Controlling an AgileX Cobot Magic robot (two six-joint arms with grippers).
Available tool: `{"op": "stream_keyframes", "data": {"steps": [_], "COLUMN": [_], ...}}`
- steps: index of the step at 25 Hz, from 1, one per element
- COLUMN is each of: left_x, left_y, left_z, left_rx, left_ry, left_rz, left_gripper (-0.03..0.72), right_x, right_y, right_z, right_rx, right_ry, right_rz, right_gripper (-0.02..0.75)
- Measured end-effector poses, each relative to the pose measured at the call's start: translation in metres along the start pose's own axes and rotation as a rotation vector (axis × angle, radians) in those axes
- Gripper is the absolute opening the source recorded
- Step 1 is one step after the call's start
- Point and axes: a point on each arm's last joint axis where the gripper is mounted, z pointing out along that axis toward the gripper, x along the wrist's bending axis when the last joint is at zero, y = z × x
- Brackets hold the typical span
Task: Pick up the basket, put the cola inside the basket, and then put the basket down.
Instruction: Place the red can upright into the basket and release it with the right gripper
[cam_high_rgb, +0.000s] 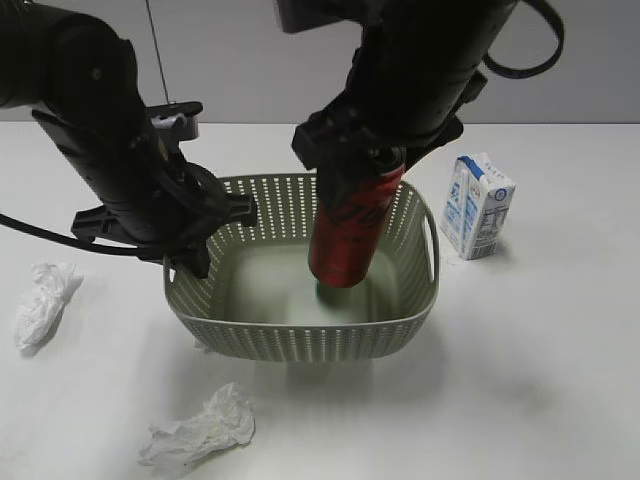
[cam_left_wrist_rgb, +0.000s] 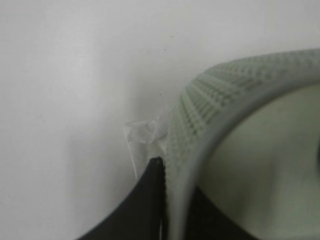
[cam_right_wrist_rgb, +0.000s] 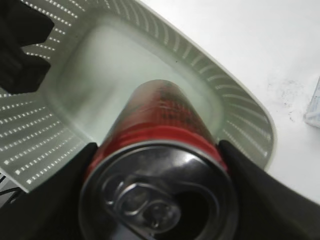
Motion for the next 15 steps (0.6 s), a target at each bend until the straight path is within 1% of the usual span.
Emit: {"op": "stream_keyframes", "data": {"steps": [4, 9, 10, 13, 15], "left_x": [0.0, 0.0, 0.0, 0.0, 0.0], "left_y": [0.0, 0.001, 0.001, 0.001, 0.001], "left_z": [0.0, 0.0, 0.0, 0.001, 0.001], "left_rx": [-0.003, -0.011, -0.012, -0.011, -0.012], "left_ry": [-0.001, -0.005, -0.005, -0.003, -0.002], "left_rz": [0.0, 0.0, 0.0, 0.001, 0.003], "left_gripper": [0.0, 0.0, 0.0, 0.0, 0.0], "right_x": [0.0, 0.001, 0.001, 0.001, 0.002], "right_y": [0.001, 0.001, 0.001, 0.001, 0.002], "right_z": [0.017, 0.018, 0.018, 0.018, 0.018], "right_rx": [0.036, 0.041, 0.04, 0.038, 0.034], "right_ry": [-0.001, 0.011, 0.011, 0.014, 0.015], "right_rz": [-0.015, -0.06, -0.066, -0.073, -0.076], "right_gripper": [0.502, 0.502, 0.51, 0.585, 0.615]}}
